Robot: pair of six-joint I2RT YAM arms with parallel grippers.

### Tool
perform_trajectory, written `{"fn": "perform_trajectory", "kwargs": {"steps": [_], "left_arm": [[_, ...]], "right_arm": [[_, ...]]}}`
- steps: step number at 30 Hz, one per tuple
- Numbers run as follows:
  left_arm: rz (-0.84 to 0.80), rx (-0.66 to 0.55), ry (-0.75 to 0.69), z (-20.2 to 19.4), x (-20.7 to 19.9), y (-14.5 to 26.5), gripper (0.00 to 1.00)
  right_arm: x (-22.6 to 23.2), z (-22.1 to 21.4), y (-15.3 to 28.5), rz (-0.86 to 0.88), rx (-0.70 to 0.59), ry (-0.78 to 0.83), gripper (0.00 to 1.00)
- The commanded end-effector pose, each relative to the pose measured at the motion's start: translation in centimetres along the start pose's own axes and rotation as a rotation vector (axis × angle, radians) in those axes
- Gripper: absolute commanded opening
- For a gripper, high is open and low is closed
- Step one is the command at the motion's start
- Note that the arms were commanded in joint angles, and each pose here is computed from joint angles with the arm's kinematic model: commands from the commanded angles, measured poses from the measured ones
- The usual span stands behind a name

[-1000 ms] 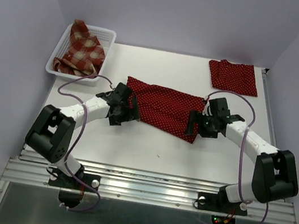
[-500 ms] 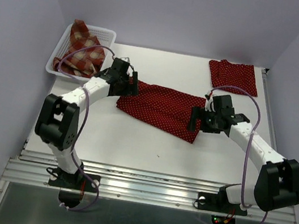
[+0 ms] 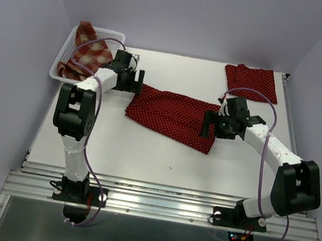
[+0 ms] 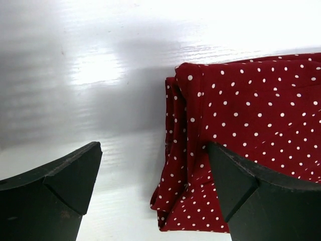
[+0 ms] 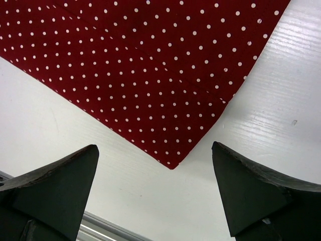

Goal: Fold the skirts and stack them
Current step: Fold the skirt

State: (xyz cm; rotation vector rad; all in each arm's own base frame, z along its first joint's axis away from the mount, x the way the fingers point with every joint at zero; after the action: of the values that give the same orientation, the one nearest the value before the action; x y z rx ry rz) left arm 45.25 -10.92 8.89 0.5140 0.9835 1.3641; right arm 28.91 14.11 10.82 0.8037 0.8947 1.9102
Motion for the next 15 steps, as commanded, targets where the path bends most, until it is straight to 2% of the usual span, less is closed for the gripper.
{"fn": "perform_trajectory", "kwargs": {"steps": [1,3,9,12,13,15], "left_arm": [[-0.103,0.017,-0.092,0.6,-2.0,-0.3,0.99],[-0.098,0.024,-0.092,0.2,-1.8,-0.6,0.98],[-0.086,0.068,-0.08,-1.1,-0.9,-2.2,0.85],[-0.08,0.092,-0.066,-1.7,-0.5,-3.2,0.76],[-0.084,0.101,-0.06,-2.0,-0.4,-3.5,0.69],[-0.124,0.124,-0.059,-2.6,-0.9,-3.7,0.62]], "right_arm": [[0.0,1.8,0.3,-0.002,-0.033,0.023,1.0],[-0.1,1.9,0.2,-0.005,-0.033,0.023,1.0],[-0.3,1.8,0.2,-0.021,-0.029,0.016,1.0],[-0.3,1.8,0.2,-0.017,-0.031,0.013,1.0],[-0.3,1.7,0.2,-0.018,-0.03,0.013,1.0],[-0.3,1.6,0.2,-0.021,-0.028,0.012,1.0]]}}
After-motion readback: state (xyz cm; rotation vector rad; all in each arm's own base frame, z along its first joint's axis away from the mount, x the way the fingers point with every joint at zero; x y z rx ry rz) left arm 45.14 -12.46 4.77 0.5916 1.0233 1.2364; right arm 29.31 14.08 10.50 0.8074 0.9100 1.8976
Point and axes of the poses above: each gripper's point midway between its finger pads, its own y axis back along the fingers, its own x axis along the line the jaws close on, z = x × y, the point moved 2 cm from there along y, back along the fingers, and after that the axes turned 14 degrees about y, right-handed, at the moved point
